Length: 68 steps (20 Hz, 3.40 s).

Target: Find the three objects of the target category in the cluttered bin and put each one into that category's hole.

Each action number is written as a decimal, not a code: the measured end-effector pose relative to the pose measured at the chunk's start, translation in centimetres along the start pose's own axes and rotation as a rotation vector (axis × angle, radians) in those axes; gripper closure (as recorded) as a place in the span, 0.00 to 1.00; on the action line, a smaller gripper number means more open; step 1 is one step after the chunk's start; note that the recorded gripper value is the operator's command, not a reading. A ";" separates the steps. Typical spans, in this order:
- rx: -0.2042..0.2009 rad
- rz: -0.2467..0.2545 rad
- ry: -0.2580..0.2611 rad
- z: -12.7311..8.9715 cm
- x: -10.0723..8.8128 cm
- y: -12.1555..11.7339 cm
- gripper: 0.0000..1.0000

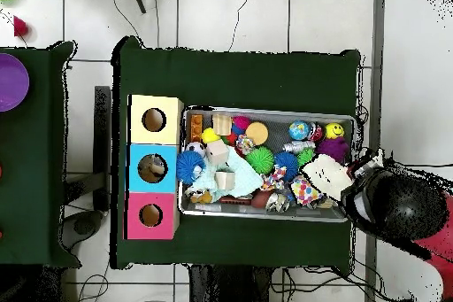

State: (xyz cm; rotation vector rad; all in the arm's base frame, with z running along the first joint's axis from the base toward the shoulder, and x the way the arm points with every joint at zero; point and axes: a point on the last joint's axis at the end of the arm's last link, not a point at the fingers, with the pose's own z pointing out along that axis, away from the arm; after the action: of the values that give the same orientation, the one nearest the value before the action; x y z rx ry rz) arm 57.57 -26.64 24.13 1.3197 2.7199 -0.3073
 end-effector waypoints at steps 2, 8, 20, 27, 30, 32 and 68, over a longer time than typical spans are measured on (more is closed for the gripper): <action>-0.007 -0.005 -0.003 0.0 0.0 0.4 1.00; -0.043 -0.018 -0.029 0.5 0.0 1.3 0.00; -0.069 -0.039 -0.066 1.6 0.6 1.6 0.00; -0.106 -0.016 -0.035 0.7 2.0 3.2 0.00; -0.116 -0.032 -0.027 0.3 3.2 4.6 0.00; -0.128 -0.053 -0.012 0.0 4.8 6.3 0.00; -0.211 -0.014 0.065 12.6 22.3 15.7 0.00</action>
State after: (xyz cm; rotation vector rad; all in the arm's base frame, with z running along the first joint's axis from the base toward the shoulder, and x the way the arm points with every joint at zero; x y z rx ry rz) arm 56.19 -2.92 5.67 1.2738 2.7243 0.0233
